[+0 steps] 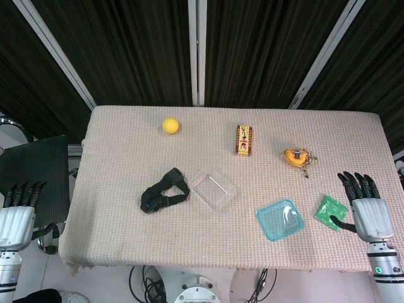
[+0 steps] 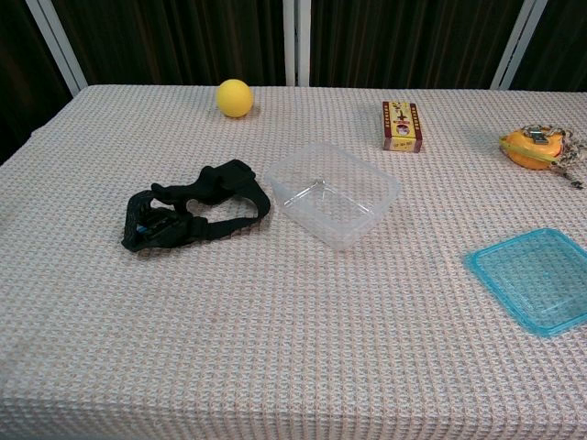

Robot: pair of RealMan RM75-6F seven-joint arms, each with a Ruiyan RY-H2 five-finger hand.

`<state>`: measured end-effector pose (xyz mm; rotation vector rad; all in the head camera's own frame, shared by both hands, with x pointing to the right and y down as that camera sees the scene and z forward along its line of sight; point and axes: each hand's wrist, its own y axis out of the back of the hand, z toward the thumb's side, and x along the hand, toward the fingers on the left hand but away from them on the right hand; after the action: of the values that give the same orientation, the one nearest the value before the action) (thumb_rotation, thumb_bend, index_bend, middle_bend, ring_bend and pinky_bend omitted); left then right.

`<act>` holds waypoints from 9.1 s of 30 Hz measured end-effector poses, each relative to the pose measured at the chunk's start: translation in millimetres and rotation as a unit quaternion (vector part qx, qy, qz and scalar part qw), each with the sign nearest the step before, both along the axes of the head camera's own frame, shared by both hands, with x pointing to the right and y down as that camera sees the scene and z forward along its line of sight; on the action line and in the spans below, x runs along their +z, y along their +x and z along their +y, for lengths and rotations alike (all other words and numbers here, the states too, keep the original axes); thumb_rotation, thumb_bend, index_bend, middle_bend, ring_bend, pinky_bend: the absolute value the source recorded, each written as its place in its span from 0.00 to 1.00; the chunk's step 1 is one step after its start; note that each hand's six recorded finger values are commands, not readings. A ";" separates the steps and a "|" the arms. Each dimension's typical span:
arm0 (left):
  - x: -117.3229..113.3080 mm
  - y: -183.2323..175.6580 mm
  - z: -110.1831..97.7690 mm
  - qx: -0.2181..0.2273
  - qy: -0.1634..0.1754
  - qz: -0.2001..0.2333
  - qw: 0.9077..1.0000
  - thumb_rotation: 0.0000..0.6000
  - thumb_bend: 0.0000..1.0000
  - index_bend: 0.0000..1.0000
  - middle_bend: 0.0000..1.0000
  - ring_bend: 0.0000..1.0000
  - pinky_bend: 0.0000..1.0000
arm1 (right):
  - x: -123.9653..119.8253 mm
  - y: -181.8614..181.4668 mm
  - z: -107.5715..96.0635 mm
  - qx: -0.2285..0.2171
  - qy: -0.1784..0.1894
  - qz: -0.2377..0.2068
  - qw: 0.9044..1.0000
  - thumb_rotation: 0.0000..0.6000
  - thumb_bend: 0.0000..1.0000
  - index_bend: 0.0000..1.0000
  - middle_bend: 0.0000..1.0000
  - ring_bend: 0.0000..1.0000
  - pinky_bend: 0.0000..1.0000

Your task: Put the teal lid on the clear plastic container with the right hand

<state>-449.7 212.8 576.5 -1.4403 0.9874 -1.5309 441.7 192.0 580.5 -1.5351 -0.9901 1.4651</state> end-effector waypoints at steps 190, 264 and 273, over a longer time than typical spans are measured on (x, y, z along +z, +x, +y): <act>2.4 24.0 10.1 0.016 -0.022 0.037 0.999 1.00 0.00 0.10 0.09 0.03 0.00 | 135.1 -171.7 -49.5 -0.231 -0.253 -0.123 0.931 1.00 0.28 0.21 0.29 0.00 0.00; 1.1 32.8 3.9 -0.011 -0.035 0.024 0.999 1.00 0.00 0.10 0.09 0.03 0.00 | 131.1 -248.2 -168.0 -0.344 -0.232 -0.046 0.909 1.00 0.31 0.21 0.25 0.00 0.00; 2.6 31.3 4.5 -0.014 -0.035 0.026 0.999 1.00 0.00 0.10 0.09 0.03 0.00 | 132.2 -255.4 -164.3 -0.348 -0.234 -0.057 0.906 1.00 0.31 0.21 0.25 0.00 0.00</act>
<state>-418.4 217.4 579.0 -1.5286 0.9971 -1.5681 186.3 27.7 712.6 -2.0498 -0.0769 1.1261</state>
